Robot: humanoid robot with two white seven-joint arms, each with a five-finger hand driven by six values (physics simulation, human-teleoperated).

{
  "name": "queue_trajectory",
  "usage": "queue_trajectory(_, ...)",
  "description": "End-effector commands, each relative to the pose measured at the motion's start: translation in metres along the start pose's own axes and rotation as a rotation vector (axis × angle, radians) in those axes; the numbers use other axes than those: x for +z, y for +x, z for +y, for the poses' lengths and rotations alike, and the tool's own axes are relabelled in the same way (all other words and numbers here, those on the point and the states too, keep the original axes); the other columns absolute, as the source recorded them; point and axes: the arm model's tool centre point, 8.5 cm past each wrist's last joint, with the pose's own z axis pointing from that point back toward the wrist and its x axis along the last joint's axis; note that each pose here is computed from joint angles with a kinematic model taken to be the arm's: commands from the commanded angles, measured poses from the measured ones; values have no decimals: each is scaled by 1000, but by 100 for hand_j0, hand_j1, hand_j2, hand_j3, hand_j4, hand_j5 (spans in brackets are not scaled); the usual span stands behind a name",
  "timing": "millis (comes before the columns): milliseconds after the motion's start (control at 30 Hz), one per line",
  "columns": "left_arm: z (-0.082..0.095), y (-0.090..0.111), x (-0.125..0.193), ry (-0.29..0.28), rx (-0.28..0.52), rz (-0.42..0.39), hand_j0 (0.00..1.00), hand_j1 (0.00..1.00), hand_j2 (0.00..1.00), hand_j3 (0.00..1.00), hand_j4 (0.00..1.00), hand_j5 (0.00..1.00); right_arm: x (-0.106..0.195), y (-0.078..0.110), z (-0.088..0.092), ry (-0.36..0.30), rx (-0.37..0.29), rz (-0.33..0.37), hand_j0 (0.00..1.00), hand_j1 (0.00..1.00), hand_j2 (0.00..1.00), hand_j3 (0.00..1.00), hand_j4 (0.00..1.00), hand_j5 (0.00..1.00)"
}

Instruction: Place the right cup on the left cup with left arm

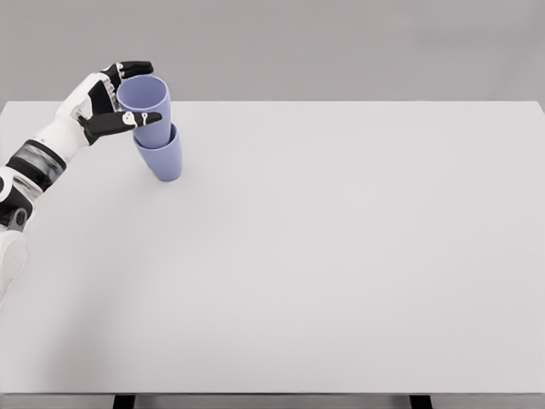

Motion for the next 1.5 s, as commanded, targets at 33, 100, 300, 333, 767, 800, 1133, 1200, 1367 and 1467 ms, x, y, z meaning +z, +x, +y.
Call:
queue_trajectory(33,0,1,0,-2,1,-5,86,86,86,86,86,86,0,0,0,0,-1,-1,100,100,100,100,100,100)
queue_trajectory(100,0,1,0,-2,-1,-4,90,90,90,90,90,90,0,0,0,0,-1,-1,100,100,100,100,100,100)
queue_trajectory(300,0,2,0,-3,-2,-8,91,91,91,91,91,91,0,0,0,0,1,1,100,100,100,100,100,100)
queue_trajectory(333,0,2,0,-2,-4,-8,91,91,91,91,91,91,0,0,0,0,-1,-1,100,100,100,100,100,100)
queue_trajectory(767,-2,14,-1,-12,-12,-39,94,94,94,94,94,94,0,0,0,1,-1,1,100,100,100,100,100,100)
queue_trajectory(800,1,15,0,-9,-16,-39,94,94,94,94,94,94,0,0,0,0,1,-1,100,100,100,100,100,100)
queue_trajectory(1133,25,25,13,32,-52,-38,94,94,94,94,94,94,0,0,0,-1,-1,1,100,100,100,100,100,100)
queue_trajectory(1200,24,29,18,25,-57,-46,94,94,94,94,94,94,0,0,0,1,1,1,100,100,100,100,100,100)
queue_trajectory(1367,39,34,40,58,-70,-54,94,94,94,94,94,94,0,0,0,0,-1,-1,100,100,100,100,100,100)
queue_trajectory(1467,49,35,60,73,-70,-49,94,94,94,94,94,94,0,0,0,0,-1,-1,100,100,100,100,100,100)
